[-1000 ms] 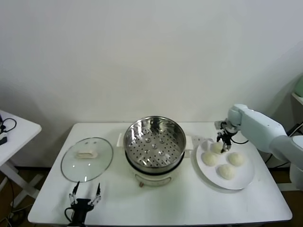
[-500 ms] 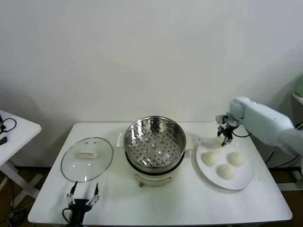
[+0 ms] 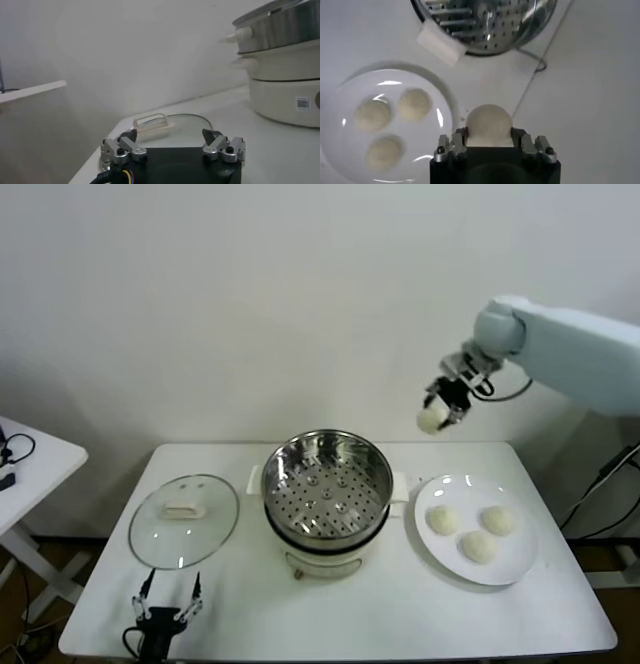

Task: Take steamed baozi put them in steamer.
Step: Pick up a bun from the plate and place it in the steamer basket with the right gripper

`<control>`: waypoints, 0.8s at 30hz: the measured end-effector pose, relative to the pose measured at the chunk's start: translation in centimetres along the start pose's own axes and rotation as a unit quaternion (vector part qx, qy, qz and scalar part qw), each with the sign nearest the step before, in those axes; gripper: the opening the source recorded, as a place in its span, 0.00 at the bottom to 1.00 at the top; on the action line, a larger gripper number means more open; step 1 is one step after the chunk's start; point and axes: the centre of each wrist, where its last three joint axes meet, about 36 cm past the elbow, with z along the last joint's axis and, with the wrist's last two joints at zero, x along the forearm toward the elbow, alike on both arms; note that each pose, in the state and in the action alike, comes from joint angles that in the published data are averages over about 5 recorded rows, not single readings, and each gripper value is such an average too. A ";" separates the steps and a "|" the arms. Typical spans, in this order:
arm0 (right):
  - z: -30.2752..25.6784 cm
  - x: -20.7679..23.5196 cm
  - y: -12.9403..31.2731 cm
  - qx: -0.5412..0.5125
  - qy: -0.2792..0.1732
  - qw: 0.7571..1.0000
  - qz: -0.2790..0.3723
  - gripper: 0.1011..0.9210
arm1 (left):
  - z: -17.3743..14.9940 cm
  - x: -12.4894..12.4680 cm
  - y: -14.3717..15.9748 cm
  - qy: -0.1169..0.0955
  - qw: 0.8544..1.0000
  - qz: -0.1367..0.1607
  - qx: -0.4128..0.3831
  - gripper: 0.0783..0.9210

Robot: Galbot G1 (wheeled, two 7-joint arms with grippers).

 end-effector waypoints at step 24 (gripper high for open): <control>-9.8 -11.9 -8.2 0.281 -0.084 0.956 -0.012 0.66 | 0.1 -0.1 0.6 -0.005 1.000 -0.015 -0.003 0.88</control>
